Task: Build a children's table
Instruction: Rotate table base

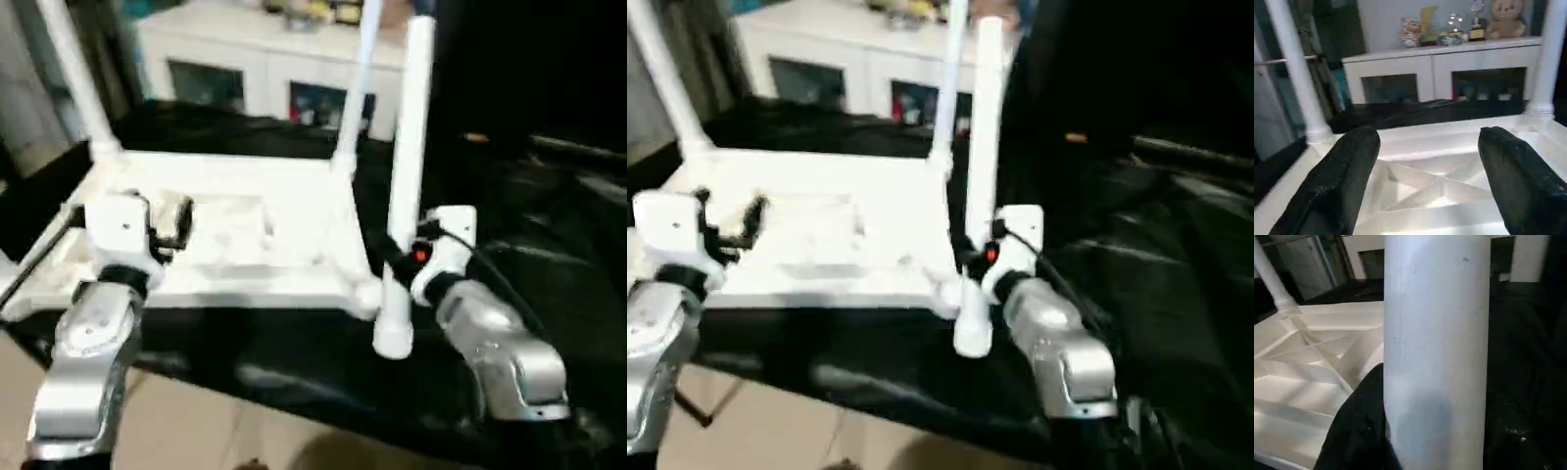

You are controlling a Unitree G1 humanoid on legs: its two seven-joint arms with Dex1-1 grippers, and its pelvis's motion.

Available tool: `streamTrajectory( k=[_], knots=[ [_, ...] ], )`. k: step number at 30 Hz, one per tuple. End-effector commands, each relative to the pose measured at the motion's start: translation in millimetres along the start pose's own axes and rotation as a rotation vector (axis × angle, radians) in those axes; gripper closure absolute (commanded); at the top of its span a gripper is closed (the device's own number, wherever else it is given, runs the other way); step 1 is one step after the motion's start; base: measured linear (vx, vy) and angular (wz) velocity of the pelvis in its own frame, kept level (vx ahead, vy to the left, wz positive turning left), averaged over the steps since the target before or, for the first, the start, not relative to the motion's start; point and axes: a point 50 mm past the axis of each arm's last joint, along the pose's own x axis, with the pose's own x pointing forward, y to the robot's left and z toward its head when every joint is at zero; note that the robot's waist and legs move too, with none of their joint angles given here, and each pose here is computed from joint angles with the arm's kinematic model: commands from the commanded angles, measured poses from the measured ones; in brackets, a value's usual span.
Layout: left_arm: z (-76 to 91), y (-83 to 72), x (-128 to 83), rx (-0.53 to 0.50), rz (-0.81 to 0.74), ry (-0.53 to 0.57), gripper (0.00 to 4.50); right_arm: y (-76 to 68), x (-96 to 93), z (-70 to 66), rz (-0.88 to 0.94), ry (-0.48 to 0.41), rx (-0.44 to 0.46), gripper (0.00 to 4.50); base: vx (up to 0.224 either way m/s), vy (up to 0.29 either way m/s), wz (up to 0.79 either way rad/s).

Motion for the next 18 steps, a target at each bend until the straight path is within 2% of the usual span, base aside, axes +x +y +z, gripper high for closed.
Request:
streamTrajectory(
  k=[1, 3, 7, 10, 12, 13, 15, 16, 17, 18],
  knots=[
    [2.4, -5.8, -0.4, -0.002, -0.010, -0.005, 0.77, -7.9, -2.5, -0.6, -0.031, 0.015, -0.012, 2.75, -0.079, 0.074, 0.01],
    [1.5, -7.3, -0.4, -0.017, -0.014, 0.004, 0.77, -9.1, -1.7, 0.2, -0.034, 0.014, -0.012, 2.75, -0.084, 0.050, 0.02],
    [1.4, -9.1, 1.8, 0.023, -0.043, 0.025, 0.77, -10.6, 1.2, 5.5, -0.037, 0.000, -0.011, 2.75, -0.080, -0.047, -0.01],
    [6.9, -9.5, 7.6, 0.082, -0.096, 0.017, 0.77, -7.7, 3.1, 13.7, 0.037, -0.013, -0.030, 2.75, -0.049, -0.016, -0.28],
    [8.8, -11.5, 10.5, 0.074, -0.139, 0.018, 0.77, -5.5, 3.8, 16.9, 0.080, -0.015, -0.047, 2.75, -0.053, 0.037, -0.16],
    [10.4, -13.1, 12.7, 0.058, -0.160, 0.021, 0.77, -4.1, 4.3, 19.1, 0.113, -0.017, -0.041, 2.75, -0.061, 0.044, -0.17],
    [25.2, -23.9, 24.7, -0.091, -0.264, -0.011, 0.77, 5.0, 3.2, 30.0, 0.321, -0.009, -0.024, 2.75, -0.061, 0.037, -0.11],
    [25.8, -24.5, 25.1, -0.098, -0.269, -0.012, 0.77, 5.3, 3.0, 30.4, 0.330, -0.007, -0.023, 2.75, 0.000, 0.000, 0.00],
    [32.0, -30.5, 27.3, -0.186, -0.338, -0.023, 0.60, 8.2, 1.0, 33.2, 0.407, 0.005, -0.018, 2.75, 0.000, 0.000, 0.00],
    [35.6, -33.8, 28.1, -0.229, -0.377, -0.031, 0.50, 9.3, -0.3, 34.2, 0.446, 0.015, -0.015, 2.75, 0.000, 0.000, 0.00]
  ],
)
